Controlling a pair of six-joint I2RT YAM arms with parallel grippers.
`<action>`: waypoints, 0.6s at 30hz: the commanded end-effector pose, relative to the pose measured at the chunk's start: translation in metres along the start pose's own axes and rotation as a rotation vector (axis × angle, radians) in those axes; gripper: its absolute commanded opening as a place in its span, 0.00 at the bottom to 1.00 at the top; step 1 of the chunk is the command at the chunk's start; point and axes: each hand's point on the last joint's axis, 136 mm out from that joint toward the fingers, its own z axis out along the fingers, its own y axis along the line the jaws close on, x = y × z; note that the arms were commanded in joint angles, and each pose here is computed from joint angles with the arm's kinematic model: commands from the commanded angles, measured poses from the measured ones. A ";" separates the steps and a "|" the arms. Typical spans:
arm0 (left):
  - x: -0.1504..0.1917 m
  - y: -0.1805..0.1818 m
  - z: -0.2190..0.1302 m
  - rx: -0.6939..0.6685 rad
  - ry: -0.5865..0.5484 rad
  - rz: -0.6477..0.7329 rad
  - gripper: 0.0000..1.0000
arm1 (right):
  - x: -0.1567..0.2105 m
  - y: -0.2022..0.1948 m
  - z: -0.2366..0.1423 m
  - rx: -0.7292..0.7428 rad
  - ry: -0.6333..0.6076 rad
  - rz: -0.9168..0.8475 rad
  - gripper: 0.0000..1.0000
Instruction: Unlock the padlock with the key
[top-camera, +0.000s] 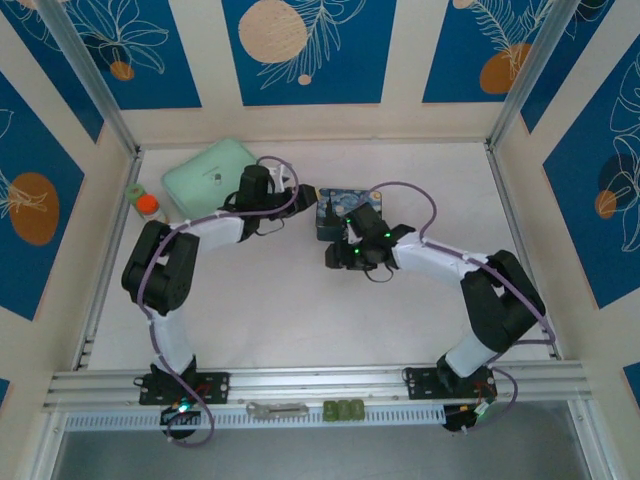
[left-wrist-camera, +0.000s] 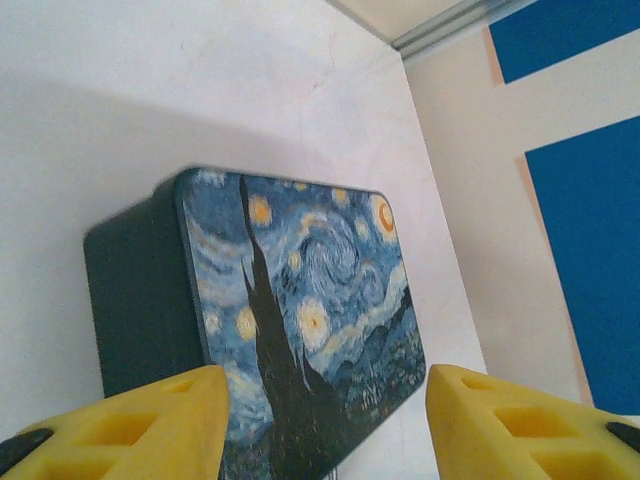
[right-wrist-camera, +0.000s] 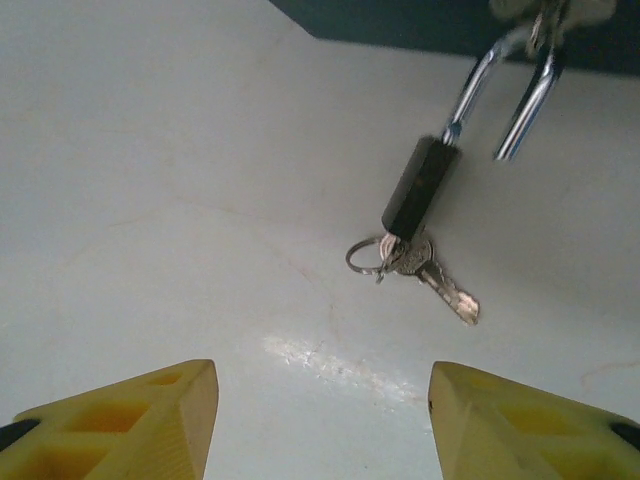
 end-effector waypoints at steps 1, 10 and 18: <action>-0.020 -0.001 0.006 -0.003 -0.021 0.064 0.55 | -0.006 -0.019 0.006 0.172 -0.070 0.150 0.54; -0.019 0.017 0.023 -0.022 0.005 0.052 0.55 | -0.015 -0.022 0.026 0.187 -0.102 0.200 0.41; -0.014 0.019 0.020 -0.022 0.007 0.046 0.55 | -0.032 -0.028 0.036 0.186 -0.141 0.219 0.33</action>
